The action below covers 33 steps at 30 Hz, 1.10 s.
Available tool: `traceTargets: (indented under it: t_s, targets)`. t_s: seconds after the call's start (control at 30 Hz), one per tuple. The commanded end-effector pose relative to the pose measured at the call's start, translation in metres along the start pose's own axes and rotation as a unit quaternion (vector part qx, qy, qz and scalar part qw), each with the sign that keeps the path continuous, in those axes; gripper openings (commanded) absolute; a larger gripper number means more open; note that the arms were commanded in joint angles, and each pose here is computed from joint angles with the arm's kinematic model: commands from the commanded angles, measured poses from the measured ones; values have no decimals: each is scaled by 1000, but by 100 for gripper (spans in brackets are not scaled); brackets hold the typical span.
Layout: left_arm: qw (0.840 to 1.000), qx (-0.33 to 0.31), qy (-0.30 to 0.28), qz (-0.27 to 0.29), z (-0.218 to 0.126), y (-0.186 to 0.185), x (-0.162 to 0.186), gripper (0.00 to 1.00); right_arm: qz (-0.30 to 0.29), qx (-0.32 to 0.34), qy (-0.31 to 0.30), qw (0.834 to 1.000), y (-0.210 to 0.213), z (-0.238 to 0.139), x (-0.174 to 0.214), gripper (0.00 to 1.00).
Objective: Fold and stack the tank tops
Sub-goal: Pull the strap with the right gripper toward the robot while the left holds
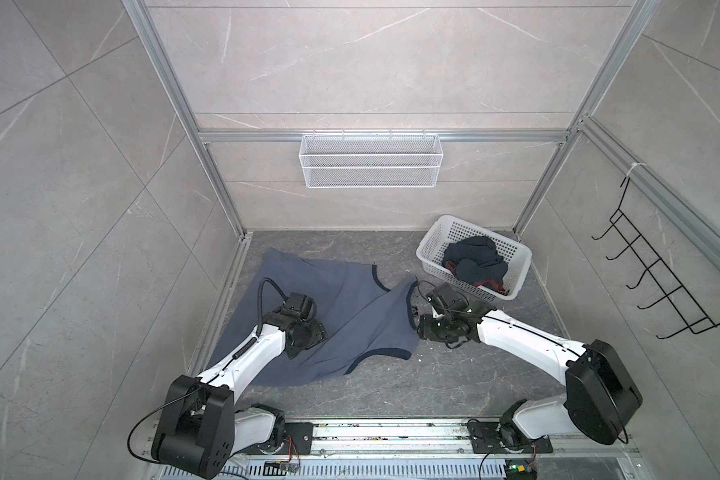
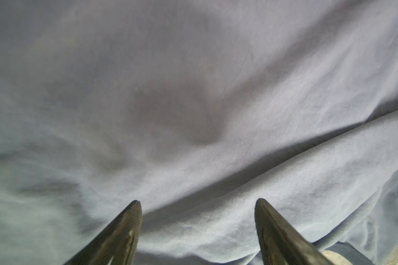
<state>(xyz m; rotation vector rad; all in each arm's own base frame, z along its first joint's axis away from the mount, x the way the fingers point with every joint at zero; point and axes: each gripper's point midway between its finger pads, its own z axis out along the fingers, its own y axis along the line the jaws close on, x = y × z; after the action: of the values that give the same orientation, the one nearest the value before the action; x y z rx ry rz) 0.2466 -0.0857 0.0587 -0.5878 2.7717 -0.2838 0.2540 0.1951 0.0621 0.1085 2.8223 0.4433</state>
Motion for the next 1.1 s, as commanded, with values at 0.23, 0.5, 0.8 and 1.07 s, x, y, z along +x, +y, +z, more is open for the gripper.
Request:
traceTargets:
  t_s: [0.23,0.5,0.8,1.07]
  targets:
    - [999,-17,-42,15,-17,10,-18,80,46,-68,17,996,34,32,20,41]
    - [999,-20,-35,-6,-10,19,-13,80,42,-50,27,998,30,39,28,20]
    - [999,2,-51,-20,-22,12,-21,80,-16,122,-10,992,-33,-38,28,0]
    - [998,54,-30,-28,-16,-12,-22,80,-18,211,-18,977,-85,-75,47,0]
